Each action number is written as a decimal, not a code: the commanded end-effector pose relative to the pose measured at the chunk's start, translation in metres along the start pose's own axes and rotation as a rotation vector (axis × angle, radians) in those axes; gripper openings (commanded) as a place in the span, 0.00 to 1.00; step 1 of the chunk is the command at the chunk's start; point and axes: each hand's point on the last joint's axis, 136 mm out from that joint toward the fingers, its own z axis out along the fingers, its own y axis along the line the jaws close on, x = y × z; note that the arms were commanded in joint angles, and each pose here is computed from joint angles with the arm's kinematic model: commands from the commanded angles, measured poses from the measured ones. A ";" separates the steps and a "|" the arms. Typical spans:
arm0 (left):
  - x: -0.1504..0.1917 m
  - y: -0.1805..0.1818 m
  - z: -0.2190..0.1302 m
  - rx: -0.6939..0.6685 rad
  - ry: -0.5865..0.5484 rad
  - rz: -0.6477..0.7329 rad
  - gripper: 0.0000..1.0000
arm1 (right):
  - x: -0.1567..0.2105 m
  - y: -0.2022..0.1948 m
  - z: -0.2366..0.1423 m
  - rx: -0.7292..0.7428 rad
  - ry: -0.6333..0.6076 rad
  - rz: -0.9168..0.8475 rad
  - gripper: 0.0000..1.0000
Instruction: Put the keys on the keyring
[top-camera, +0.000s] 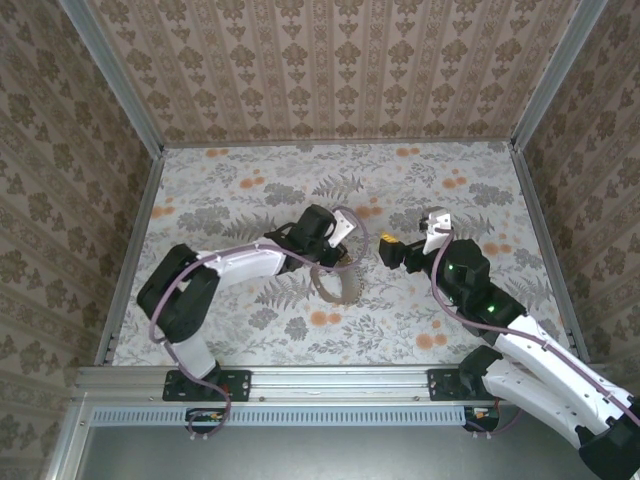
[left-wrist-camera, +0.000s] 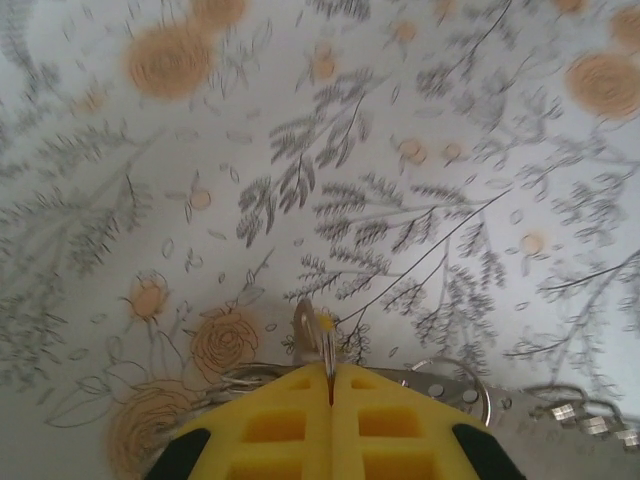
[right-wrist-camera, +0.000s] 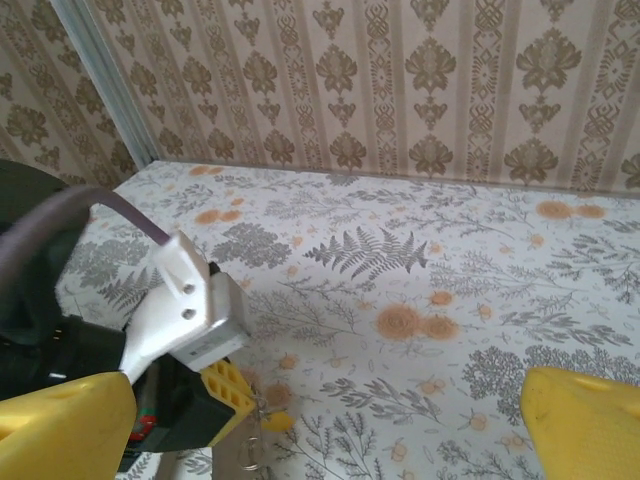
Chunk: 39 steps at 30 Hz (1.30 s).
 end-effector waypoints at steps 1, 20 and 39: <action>-0.008 0.009 0.010 0.002 -0.007 -0.069 0.00 | 0.002 -0.011 -0.001 0.050 -0.015 0.026 1.00; -0.015 0.000 -0.078 0.045 -0.098 -0.180 0.88 | 0.015 -0.073 -0.003 0.273 -0.003 0.060 1.00; 0.106 0.221 -0.211 -0.911 -0.278 -0.607 1.00 | 0.064 -0.162 0.039 0.495 -0.056 -0.178 1.00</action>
